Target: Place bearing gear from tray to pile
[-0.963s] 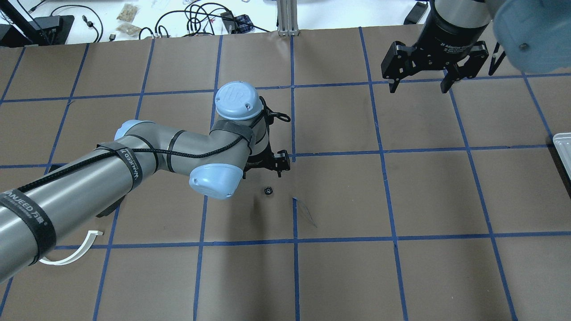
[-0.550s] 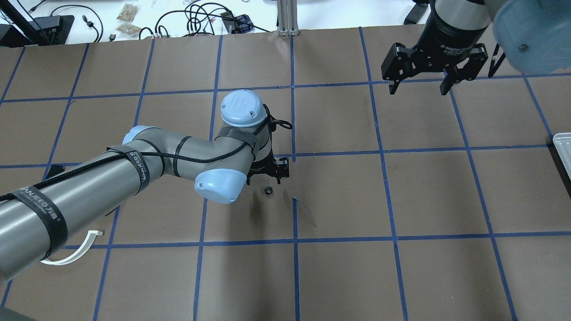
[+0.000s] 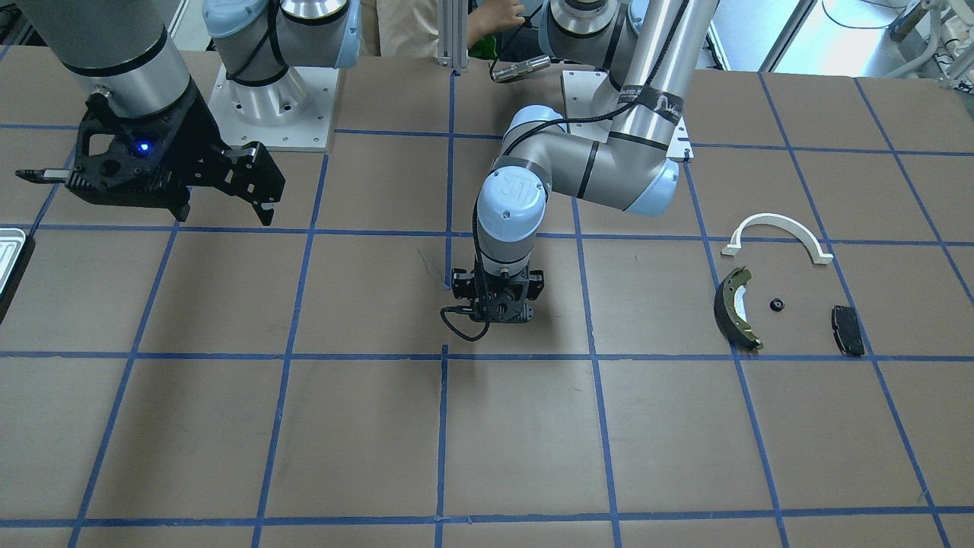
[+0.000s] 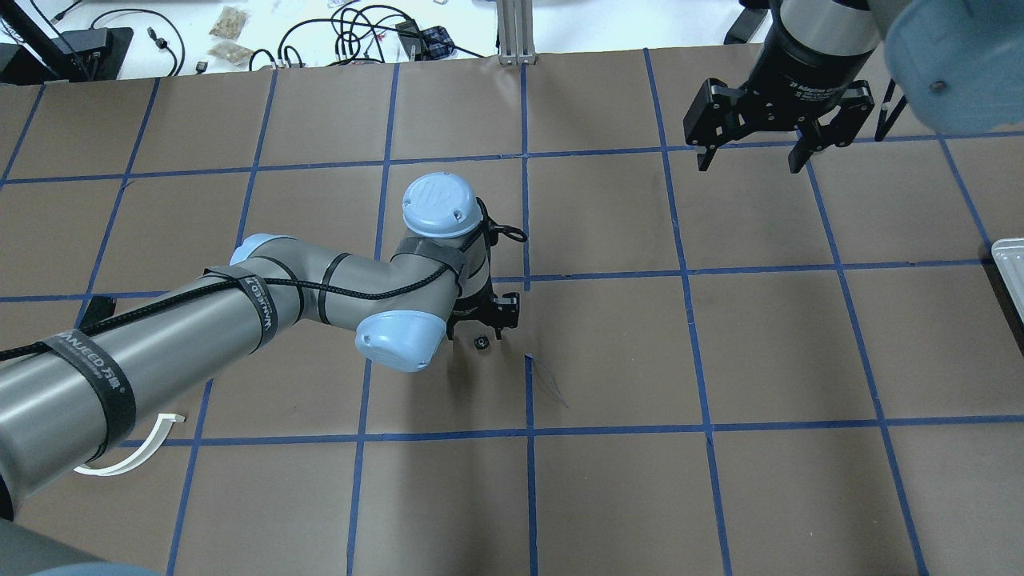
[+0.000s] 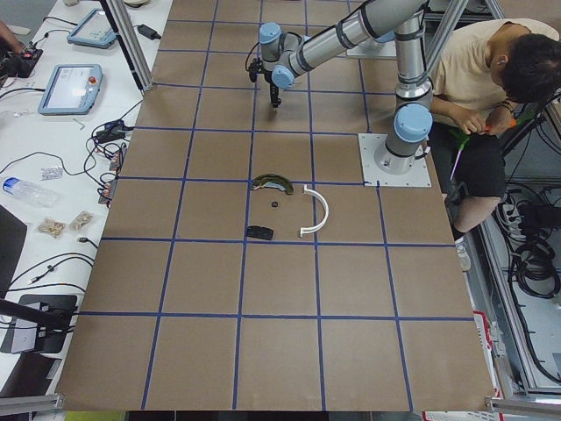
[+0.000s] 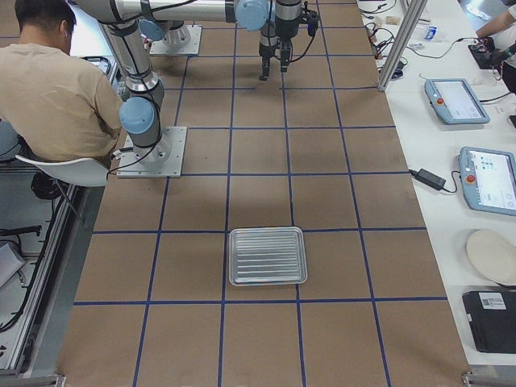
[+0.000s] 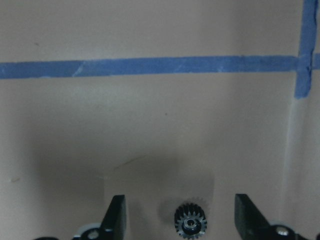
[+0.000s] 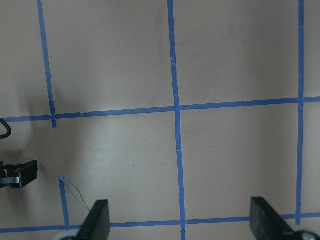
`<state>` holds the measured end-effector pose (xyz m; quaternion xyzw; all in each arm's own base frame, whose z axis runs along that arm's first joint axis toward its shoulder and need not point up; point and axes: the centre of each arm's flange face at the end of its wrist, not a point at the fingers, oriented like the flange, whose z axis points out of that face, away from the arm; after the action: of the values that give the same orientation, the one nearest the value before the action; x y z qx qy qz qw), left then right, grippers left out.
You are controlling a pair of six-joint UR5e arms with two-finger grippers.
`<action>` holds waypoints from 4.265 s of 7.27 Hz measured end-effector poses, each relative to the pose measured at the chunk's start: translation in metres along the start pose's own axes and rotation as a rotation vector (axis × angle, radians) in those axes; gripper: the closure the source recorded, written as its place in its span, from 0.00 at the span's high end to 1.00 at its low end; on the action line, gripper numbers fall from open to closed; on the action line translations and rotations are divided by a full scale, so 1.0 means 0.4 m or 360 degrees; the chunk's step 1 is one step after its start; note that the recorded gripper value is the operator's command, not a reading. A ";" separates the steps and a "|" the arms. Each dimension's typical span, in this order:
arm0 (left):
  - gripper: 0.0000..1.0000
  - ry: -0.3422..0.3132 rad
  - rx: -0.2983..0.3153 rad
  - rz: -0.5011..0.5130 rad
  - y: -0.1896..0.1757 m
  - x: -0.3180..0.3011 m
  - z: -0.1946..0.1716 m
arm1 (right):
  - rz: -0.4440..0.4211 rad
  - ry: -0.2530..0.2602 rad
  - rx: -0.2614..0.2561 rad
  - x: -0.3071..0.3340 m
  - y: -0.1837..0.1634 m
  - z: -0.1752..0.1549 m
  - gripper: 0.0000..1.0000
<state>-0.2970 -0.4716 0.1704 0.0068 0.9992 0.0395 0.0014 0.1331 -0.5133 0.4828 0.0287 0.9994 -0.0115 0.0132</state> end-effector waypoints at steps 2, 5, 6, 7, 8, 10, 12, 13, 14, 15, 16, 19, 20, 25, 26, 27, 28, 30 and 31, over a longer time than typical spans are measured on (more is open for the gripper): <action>0.18 -0.0004 -0.0018 0.0005 0.011 -0.002 0.013 | -0.0003 0.0015 0.0002 0.003 0.000 -0.001 1.00; 0.00 0.0061 -0.0016 -0.0001 0.013 0.005 -0.004 | -0.0005 0.0023 0.0006 0.004 -0.001 -0.001 1.00; 0.00 0.0074 -0.0003 -0.0003 0.008 0.003 -0.017 | -0.0007 0.0024 0.0007 0.003 -0.001 -0.001 1.00; 0.00 0.0083 0.0018 -0.0008 -0.001 -0.004 -0.034 | -0.0008 0.0024 0.0007 0.002 -0.001 -0.001 1.00; 0.00 0.0092 0.0052 -0.0032 -0.027 -0.029 -0.066 | -0.0007 0.0023 0.0006 0.002 0.000 0.000 1.00; 0.00 0.0095 0.0046 -0.0066 -0.134 -0.167 -0.166 | -0.0004 0.0021 0.0001 0.002 0.000 0.001 1.00; 0.00 0.0090 -0.0049 -0.0039 -0.239 -0.415 -0.304 | -0.0004 0.0023 0.0002 0.002 0.001 0.000 1.00; 0.00 0.0077 -0.0081 -0.0013 -0.262 -0.552 -0.350 | -0.0004 0.0024 0.0002 0.002 0.001 0.000 1.00; 0.00 0.0056 -0.0096 0.0023 -0.271 -0.711 -0.373 | -0.0005 0.0023 0.0002 0.002 0.000 0.000 1.00; 0.00 0.0038 -0.0110 0.0071 -0.262 -0.868 -0.378 | -0.0006 0.0023 0.0003 0.002 0.001 0.000 1.00; 0.00 0.0019 -0.0135 0.0093 -0.242 -1.002 -0.368 | -0.0006 0.0023 0.0001 0.002 0.001 0.000 1.00; 0.00 0.0073 -0.0229 0.0065 -0.141 -1.304 -0.281 | -0.0006 0.0025 0.0002 0.003 0.001 -0.001 1.00; 0.00 0.0102 -0.0246 0.0083 -0.115 -1.349 -0.240 | -0.0006 0.0026 0.0003 0.003 0.001 -0.002 1.00; 0.00 0.0080 -0.0202 0.0152 -0.052 -1.335 -0.066 | -0.0006 0.0026 0.0005 0.003 0.001 -0.002 1.00; 0.00 0.0088 -0.0208 0.0160 -0.044 -1.327 -0.050 | -0.0006 0.0026 0.0005 0.003 0.001 -0.002 1.00; 0.00 0.0097 -0.0216 0.0166 -0.037 -1.321 -0.039 | -0.0006 0.0025 0.0004 0.003 0.001 -0.001 1.00; 0.00 0.0101 -0.0220 0.0169 -0.034 -1.318 -0.035 | -0.0006 0.0025 0.0005 0.003 0.001 -0.001 1.00; 0.00 0.0095 -0.0216 0.0181 -0.034 -1.321 -0.036 | -0.0006 0.0025 0.0006 0.003 0.000 -0.001 1.00; 0.00 0.0082 -0.0203 0.0189 -0.036 -1.324 -0.037 | -0.0006 0.0024 0.0007 0.002 0.000 -0.001 1.00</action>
<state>0.2324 -0.4944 0.1855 0.0649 0.9922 0.1032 -0.0262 0.1322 -0.5131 0.4833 0.0268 0.9995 -0.0134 0.0055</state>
